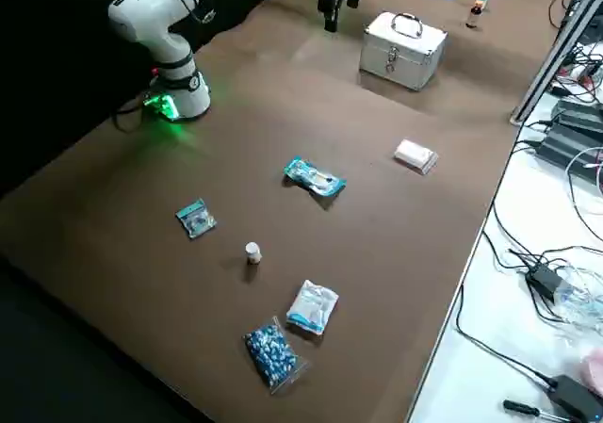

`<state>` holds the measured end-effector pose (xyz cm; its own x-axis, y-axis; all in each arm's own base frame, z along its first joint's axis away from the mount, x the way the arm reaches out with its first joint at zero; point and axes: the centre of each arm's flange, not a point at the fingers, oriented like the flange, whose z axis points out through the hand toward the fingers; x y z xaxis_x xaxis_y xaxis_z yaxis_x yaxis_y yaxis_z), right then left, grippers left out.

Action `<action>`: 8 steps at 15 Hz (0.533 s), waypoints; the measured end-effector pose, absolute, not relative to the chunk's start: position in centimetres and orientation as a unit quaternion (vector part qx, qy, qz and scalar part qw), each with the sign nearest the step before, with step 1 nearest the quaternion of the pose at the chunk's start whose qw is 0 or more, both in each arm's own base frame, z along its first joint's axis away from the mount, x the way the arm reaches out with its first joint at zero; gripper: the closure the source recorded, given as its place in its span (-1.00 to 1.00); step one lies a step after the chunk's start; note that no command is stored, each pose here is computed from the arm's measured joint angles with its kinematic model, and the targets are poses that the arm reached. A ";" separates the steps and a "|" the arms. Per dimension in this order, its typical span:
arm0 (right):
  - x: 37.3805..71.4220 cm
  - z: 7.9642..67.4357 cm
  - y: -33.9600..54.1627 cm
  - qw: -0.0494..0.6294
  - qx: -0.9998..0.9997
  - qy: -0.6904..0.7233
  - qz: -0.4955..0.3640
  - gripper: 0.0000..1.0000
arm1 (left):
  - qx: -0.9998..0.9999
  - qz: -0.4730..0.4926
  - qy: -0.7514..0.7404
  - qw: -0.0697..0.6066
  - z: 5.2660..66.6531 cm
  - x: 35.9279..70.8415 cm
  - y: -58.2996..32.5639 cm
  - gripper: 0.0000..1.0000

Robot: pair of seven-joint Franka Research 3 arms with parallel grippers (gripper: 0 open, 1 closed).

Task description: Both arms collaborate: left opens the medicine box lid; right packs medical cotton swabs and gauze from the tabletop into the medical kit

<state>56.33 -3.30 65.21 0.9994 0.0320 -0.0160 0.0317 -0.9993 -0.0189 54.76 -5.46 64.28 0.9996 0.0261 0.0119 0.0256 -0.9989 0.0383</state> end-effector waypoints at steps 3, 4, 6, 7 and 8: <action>56.3 65.3 -3.3 0.009 -1.000 -0.015 0.008 -0.98 | 1.000 0.006 0.006 0.019 64.3 54.8 -5.4 -1.00; 56.3 65.3 -3.4 0.009 -1.000 -0.014 0.007 -0.98 | 1.000 0.007 0.006 0.019 64.4 54.8 -5.4 -1.00; 56.2 65.4 -3.6 0.009 -1.000 -0.013 0.007 -0.98 | 1.000 0.007 0.006 0.019 64.3 54.8 -5.4 -1.00; 56.2 65.4 -3.6 0.009 -1.000 -0.012 0.006 -0.98 | 1.000 0.006 0.006 0.019 64.3 54.8 -5.3 -1.00; 56.2 65.4 -3.6 0.011 -1.000 -0.012 0.006 -0.98 | 1.000 0.004 0.006 0.019 64.1 54.9 -5.3 -1.00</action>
